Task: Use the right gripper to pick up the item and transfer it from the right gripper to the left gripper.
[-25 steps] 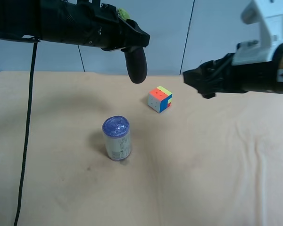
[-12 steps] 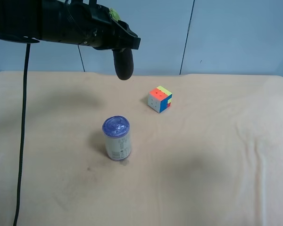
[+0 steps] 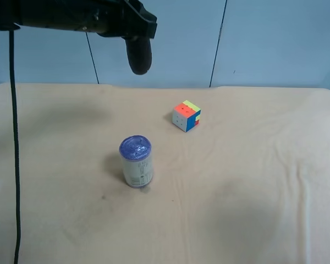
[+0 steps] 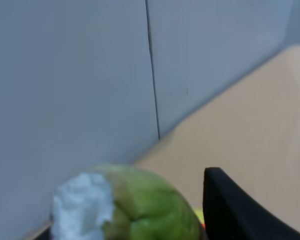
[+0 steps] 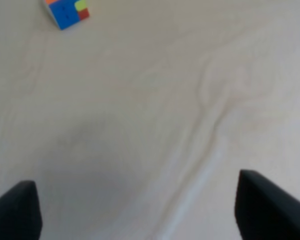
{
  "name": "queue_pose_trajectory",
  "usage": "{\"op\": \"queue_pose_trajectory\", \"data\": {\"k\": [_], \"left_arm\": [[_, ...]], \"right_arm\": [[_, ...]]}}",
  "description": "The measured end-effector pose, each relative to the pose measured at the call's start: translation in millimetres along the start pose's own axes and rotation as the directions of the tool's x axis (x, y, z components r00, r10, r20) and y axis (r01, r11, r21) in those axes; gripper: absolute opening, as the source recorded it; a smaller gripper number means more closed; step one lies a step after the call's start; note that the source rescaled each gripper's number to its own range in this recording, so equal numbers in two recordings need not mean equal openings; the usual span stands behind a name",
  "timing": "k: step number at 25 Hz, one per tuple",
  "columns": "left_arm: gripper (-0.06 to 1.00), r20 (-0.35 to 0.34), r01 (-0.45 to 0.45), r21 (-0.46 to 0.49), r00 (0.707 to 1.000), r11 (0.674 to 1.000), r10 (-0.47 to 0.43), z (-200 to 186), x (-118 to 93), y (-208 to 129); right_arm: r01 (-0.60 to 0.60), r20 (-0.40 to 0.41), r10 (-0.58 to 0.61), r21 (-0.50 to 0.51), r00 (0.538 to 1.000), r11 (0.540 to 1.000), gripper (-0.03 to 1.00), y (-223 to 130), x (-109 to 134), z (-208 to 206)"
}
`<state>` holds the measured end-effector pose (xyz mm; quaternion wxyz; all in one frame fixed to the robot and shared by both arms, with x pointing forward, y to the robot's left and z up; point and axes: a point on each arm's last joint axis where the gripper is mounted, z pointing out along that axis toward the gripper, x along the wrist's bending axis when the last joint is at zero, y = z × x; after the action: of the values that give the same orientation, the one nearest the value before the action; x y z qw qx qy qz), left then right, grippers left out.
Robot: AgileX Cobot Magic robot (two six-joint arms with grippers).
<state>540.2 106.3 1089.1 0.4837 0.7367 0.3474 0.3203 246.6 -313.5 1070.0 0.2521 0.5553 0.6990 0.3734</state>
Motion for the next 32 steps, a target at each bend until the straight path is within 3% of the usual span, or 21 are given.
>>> {"op": "queue_pose_trajectory", "data": {"k": [6,20,32], "left_arm": [[0.00,-0.008,-0.004,-0.058,1.000,0.998,0.004,-17.7,2.6,15.3],[0.00,-0.013,-0.023,0.006,1.000,1.000,0.023,-16.8,1.4,-6.3],[0.00,-0.012,-0.025,0.009,1.000,1.000,0.025,-16.8,1.3,-7.5]], "right_arm": [[-0.001,0.000,0.001,0.007,1.000,1.000,0.54,-0.6,0.0,0.0],[0.067,-0.059,-0.066,0.014,0.996,0.998,0.54,-1.6,5.3,-0.3],[0.160,-0.113,-0.165,-0.058,0.980,0.985,0.48,1.4,11.6,5.5]]}}
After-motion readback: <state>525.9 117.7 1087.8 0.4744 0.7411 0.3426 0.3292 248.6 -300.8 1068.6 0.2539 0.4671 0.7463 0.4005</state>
